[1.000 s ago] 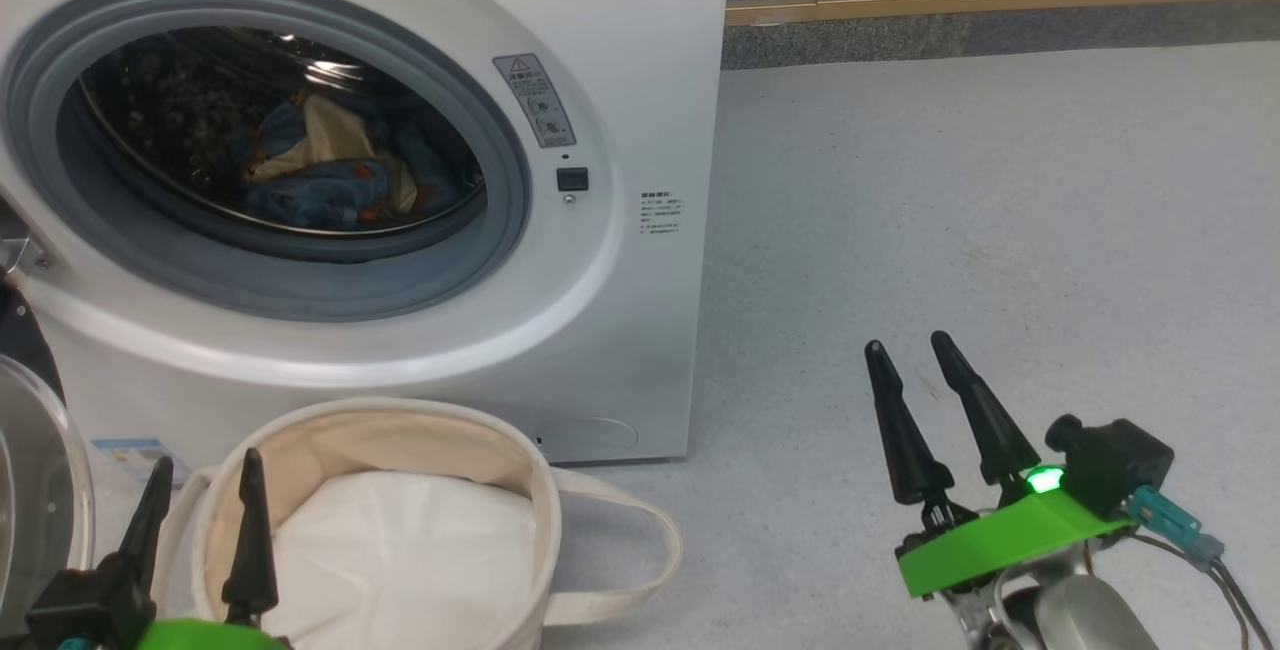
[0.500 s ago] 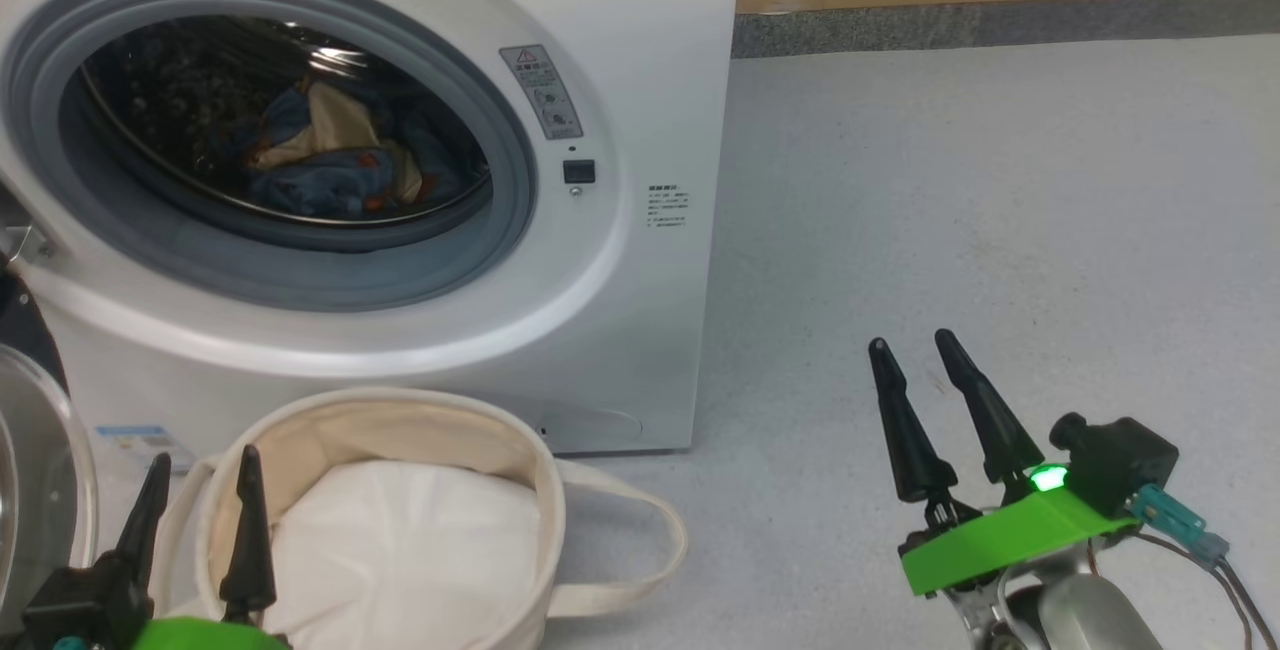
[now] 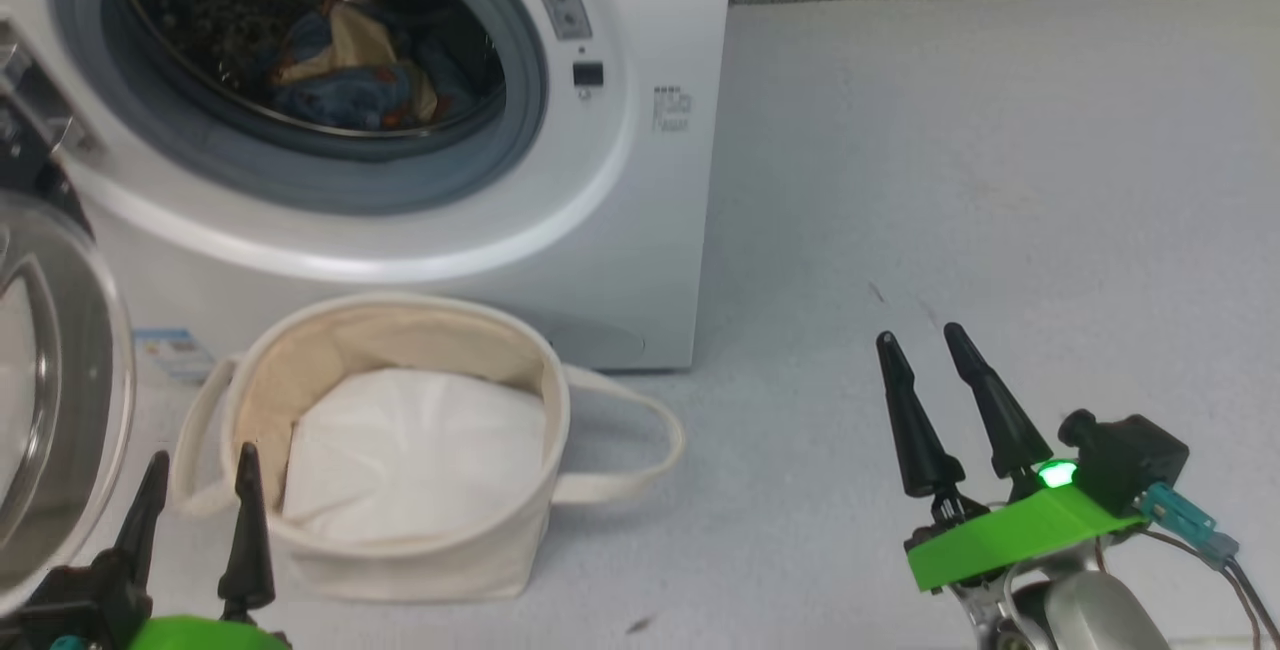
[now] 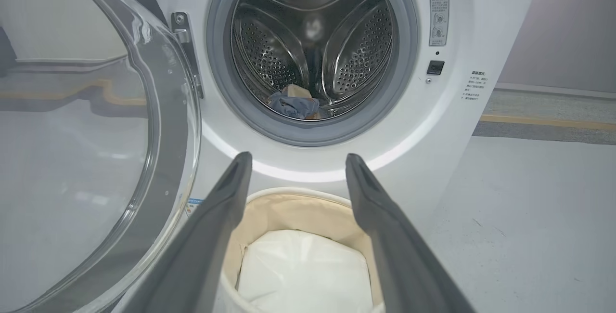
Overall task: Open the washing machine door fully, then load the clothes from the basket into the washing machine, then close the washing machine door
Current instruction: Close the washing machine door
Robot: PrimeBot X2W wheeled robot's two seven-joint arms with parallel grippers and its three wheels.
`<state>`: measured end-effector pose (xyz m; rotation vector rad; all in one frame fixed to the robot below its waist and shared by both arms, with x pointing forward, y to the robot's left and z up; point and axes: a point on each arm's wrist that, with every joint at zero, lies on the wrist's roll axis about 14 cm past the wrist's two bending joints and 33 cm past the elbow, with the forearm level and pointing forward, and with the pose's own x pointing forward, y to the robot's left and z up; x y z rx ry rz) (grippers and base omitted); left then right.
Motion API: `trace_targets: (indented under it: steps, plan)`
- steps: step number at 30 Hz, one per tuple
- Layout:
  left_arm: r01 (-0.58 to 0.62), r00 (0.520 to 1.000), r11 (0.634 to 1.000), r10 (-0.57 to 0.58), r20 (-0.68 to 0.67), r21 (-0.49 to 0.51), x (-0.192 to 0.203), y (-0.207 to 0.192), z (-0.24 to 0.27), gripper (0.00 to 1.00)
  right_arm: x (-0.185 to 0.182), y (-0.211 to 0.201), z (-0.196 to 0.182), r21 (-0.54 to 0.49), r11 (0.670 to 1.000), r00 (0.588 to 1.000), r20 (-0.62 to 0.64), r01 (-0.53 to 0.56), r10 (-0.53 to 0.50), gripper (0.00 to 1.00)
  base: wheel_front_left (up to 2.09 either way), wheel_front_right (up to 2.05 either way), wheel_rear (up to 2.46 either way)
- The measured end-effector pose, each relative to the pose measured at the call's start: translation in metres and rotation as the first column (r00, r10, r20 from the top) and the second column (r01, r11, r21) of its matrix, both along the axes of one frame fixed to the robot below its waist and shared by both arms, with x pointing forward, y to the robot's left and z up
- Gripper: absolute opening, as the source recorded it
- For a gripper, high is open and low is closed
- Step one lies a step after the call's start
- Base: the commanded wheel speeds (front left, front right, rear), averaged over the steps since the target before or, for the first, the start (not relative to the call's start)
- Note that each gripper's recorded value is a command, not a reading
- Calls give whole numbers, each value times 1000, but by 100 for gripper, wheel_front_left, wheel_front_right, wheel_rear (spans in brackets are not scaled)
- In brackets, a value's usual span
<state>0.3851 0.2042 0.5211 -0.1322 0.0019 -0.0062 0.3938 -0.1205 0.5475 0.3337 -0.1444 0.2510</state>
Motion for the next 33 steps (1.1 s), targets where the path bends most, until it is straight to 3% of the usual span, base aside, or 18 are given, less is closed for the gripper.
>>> trace_targets:
  steps: [11, 25, 33]
  plan:
    - [-5, 1000, 1000, 5, -10, 9, 0, 3, -3, 100, 1, 1, -1, 2, 1000, 1000, -4, -1, 1, 100, -112, 112, 0]
    - [1, 1000, 999, -1, -1, 40, -6, 5, 0, 100, 0, 7, -1, 1, 1000, 1000, -4, -19, 19, 100, -4, 4, 0]
    - [-62, 998, 997, 61, 5, 42, -20, 25, 4, 100, 4, 29, -1, 3, 997, 997, -3, -81, 81, 100, 0, 0, 0]
